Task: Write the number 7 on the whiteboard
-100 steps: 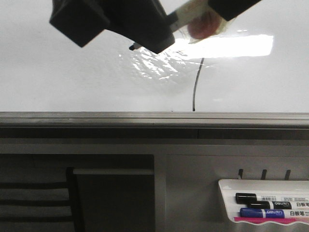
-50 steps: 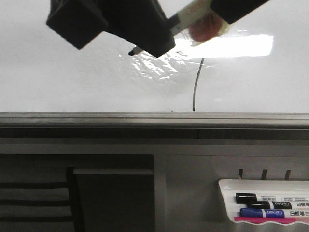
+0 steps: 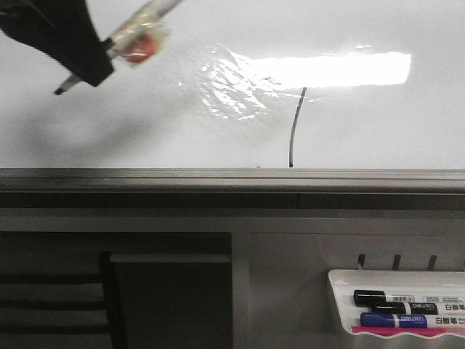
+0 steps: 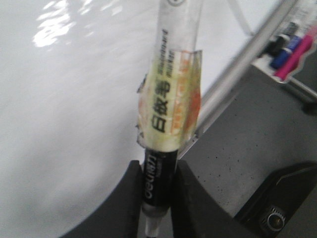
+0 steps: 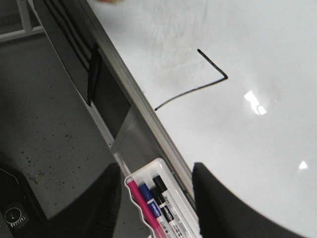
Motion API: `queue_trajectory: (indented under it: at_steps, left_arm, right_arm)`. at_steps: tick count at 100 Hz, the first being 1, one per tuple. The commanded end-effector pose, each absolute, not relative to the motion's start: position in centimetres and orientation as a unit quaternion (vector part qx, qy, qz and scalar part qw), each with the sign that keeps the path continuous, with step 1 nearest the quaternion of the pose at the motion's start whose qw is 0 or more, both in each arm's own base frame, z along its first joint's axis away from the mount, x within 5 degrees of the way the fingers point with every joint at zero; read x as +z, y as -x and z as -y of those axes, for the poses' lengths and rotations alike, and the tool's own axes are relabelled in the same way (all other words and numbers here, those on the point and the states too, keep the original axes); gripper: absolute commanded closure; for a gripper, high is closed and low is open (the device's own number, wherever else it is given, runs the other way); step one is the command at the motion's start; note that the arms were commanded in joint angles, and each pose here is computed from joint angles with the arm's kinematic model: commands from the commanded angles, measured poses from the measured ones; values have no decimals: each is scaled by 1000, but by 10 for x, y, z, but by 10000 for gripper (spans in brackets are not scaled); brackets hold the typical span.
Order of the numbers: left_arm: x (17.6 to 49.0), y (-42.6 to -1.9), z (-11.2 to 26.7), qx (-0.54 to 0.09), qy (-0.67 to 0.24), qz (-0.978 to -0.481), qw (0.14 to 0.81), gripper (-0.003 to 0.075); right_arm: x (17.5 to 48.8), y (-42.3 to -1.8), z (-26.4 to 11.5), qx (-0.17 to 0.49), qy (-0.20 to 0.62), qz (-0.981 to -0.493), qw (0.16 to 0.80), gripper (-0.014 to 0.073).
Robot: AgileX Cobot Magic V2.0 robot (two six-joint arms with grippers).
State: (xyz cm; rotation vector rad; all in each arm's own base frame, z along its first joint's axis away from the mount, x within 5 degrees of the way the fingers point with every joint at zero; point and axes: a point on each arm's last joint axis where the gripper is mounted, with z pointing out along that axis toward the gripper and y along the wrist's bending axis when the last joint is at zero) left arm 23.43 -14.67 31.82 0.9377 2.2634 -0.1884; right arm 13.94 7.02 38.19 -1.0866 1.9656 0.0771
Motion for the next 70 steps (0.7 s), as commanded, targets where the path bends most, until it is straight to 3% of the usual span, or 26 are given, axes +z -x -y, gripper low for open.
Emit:
queue_trajectory:
  at_steps: [1, 27, 70]
  left_arm:
    - [332, -247, 117, -74, -237, -893, 376, 741]
    - [304, -271, 57, -67, -75, -909, 405, 741]
    - [286, -284, 54, -80, -44, -913, 397, 741]
  right_arm:
    - [397, -136, -63, 22, 415, -782, 463, 295]
    - [396, -136, -63, 21, 414, -785, 461, 295]
    - [397, -138, -63, 19, 411, -782, 468, 295]
